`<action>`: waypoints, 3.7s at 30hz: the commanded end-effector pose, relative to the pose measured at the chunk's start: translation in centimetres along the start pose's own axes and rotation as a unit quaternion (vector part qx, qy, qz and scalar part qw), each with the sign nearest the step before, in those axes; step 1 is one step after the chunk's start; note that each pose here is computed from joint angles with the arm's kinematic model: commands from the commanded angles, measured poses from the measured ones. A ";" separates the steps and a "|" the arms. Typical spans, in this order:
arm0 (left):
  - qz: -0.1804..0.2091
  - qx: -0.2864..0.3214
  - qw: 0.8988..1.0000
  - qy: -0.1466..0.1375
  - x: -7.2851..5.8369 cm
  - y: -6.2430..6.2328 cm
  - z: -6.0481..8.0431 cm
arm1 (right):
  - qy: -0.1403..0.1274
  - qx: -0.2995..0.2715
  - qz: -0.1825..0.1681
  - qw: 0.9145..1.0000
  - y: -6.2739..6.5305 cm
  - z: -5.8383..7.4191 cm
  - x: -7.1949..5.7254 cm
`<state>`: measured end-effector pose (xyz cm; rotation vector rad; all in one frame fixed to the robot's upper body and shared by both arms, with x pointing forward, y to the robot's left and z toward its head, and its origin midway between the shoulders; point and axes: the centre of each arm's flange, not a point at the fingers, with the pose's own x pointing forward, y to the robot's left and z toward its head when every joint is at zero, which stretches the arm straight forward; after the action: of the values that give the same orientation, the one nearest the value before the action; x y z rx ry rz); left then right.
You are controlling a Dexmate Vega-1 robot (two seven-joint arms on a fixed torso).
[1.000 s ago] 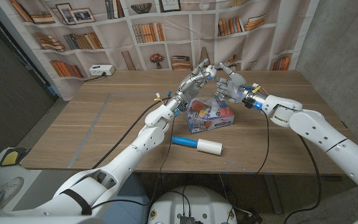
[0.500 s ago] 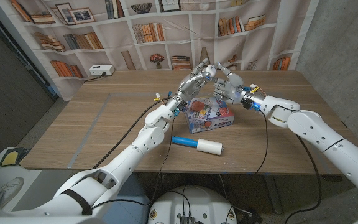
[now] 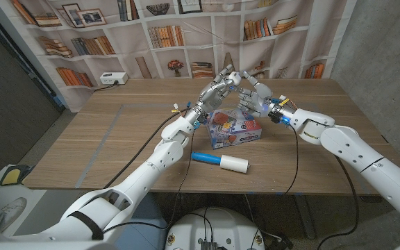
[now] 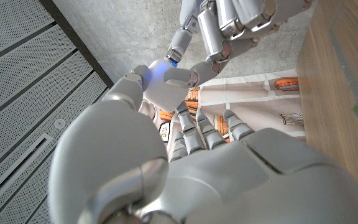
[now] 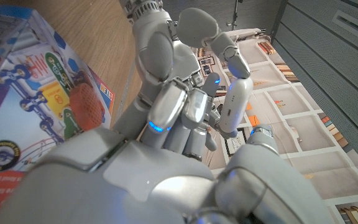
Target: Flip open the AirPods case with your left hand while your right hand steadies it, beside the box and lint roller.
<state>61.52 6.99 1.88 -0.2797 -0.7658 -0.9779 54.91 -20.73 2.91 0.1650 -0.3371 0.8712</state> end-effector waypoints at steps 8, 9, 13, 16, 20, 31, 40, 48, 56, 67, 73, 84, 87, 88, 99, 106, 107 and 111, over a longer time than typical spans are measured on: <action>-0.003 -0.005 1.000 0.003 -0.2 -0.2 -0.3 | -0.016 0.021 0.022 0.999 0.2 -0.1 0.6; -0.004 -0.005 1.000 0.004 -0.1 -0.3 -0.3 | -0.016 0.021 0.022 0.999 0.1 -0.1 0.6; -0.005 -0.005 1.000 0.007 -0.1 -0.4 -0.4 | -0.019 0.023 0.021 0.999 0.1 -0.1 0.6; -0.005 -0.006 1.000 0.008 0.0 -0.4 -0.5 | -0.021 0.025 0.022 0.999 0.1 -0.1 0.6; -0.006 -0.007 1.000 0.009 0.0 -0.4 -0.7 | -0.023 0.027 0.022 0.999 0.0 -0.1 0.6; -0.006 -0.007 1.000 0.005 -0.1 -0.4 -0.7 | -0.028 0.038 0.021 0.999 -0.2 -0.4 0.6; -0.003 -0.004 1.000 -0.004 -0.2 -0.1 -0.2 | -0.031 0.050 0.016 0.998 -0.3 -1.1 0.2; -0.003 -0.004 1.000 -0.001 -0.1 -0.1 -0.4 | -0.035 0.046 0.018 0.998 -0.3 -1.1 0.0; -0.005 -0.006 1.000 0.007 0.0 -0.2 -0.7 | -0.032 0.039 0.025 0.998 -0.2 -0.8 0.3; -0.008 -0.007 1.000 0.012 0.1 -0.5 -0.8 | -0.034 0.042 0.027 0.998 -0.3 -0.7 0.5; -0.006 -0.007 1.000 0.012 0.1 -0.5 -0.9 | -0.037 0.045 0.028 0.998 -0.3 -0.7 0.6; -0.007 -0.008 1.000 0.013 0.2 -0.6 -1.0 | -0.048 0.043 0.032 0.997 -0.3 -0.7 0.5; -0.007 -0.007 1.000 0.014 0.2 -0.6 -1.0 | -0.049 0.045 0.032 0.997 -0.4 -0.7 0.5; -0.007 -0.007 1.000 0.014 0.2 -0.6 -1.0 | -0.048 0.045 0.030 0.997 -0.4 -0.8 0.4; -0.017 -0.008 1.000 0.020 0.3 -0.8 -1.4 | -0.048 0.051 0.032 0.997 -0.4 -1.0 0.5; -0.026 0.001 0.999 0.021 0.2 -0.8 -1.3 | -0.049 0.052 0.028 0.997 -0.5 -1.0 0.4; -0.028 0.003 0.999 0.021 0.2 -0.8 -1.3 | -0.049 0.053 0.027 0.997 -0.5 -1.0 0.4; -0.029 0.004 0.999 0.016 0.2 -0.8 -1.3 | -0.050 0.053 0.023 0.997 -0.7 -1.1 0.3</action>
<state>61.65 5.74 0.94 -0.2498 -0.7314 -1.0191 55.70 -20.41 2.18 0.2925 -0.3897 0.9445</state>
